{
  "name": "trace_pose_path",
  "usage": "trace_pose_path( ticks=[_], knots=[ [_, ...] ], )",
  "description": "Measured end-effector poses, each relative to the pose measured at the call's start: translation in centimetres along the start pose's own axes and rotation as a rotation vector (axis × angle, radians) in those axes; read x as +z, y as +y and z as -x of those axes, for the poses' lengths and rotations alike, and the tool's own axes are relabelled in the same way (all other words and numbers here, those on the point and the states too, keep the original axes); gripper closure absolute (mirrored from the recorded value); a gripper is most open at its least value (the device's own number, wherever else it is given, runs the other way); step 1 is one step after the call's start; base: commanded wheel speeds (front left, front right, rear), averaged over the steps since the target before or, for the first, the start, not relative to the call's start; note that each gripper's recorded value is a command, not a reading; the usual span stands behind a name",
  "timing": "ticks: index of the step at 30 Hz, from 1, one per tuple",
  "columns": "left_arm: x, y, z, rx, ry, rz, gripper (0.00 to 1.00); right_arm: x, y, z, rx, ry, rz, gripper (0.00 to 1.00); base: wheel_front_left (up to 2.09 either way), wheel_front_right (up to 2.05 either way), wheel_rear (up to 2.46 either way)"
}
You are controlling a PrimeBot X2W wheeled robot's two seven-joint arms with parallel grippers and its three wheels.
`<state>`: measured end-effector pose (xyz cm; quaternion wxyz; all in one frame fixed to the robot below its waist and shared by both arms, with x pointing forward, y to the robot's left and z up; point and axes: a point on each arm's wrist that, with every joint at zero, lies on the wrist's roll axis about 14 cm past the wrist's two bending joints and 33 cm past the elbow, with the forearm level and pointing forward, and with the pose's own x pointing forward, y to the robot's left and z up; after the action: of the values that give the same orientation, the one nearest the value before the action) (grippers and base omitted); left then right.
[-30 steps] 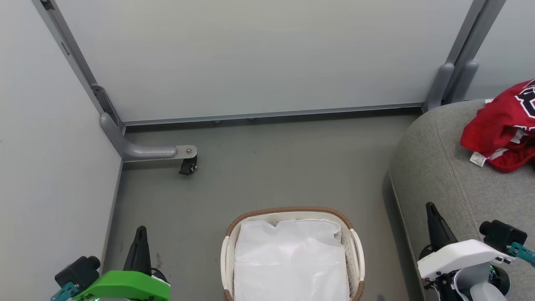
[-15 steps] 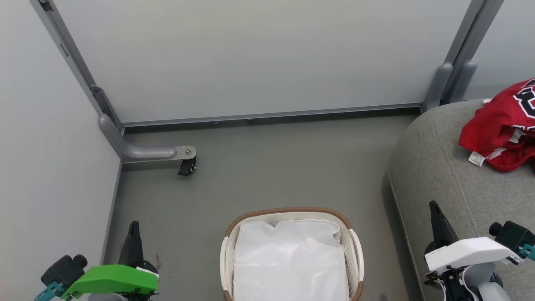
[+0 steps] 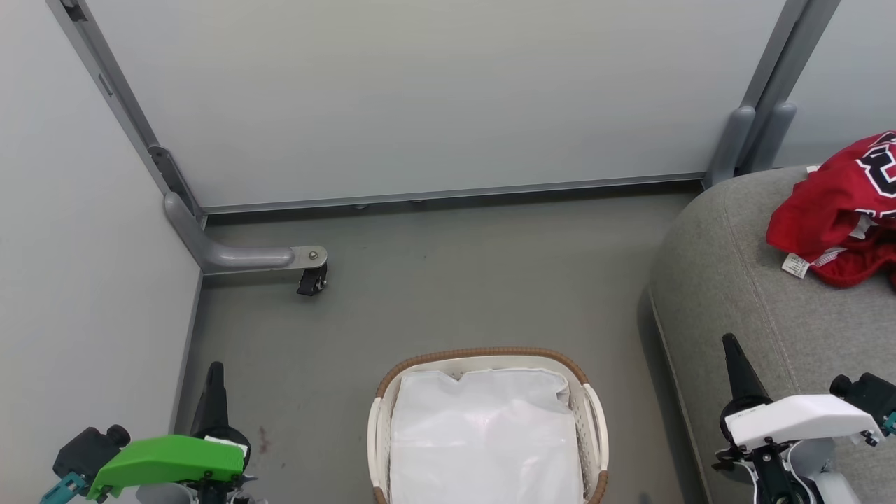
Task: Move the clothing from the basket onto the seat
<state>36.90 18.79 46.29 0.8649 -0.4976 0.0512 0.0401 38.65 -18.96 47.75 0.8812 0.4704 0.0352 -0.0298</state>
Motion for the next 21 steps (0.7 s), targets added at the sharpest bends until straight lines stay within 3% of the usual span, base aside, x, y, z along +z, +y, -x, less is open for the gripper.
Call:
trace_pose_path(
  ticks=[21],
  knots=[
    [1.1, -0.9, -0.5, -0.025, -0.008, 0.204, 1.00, 0.7, 0.4, 0.0, 0.013, 0.000, -0.225, 1.00, 0.00, 0.00, 0.00]
  ],
)
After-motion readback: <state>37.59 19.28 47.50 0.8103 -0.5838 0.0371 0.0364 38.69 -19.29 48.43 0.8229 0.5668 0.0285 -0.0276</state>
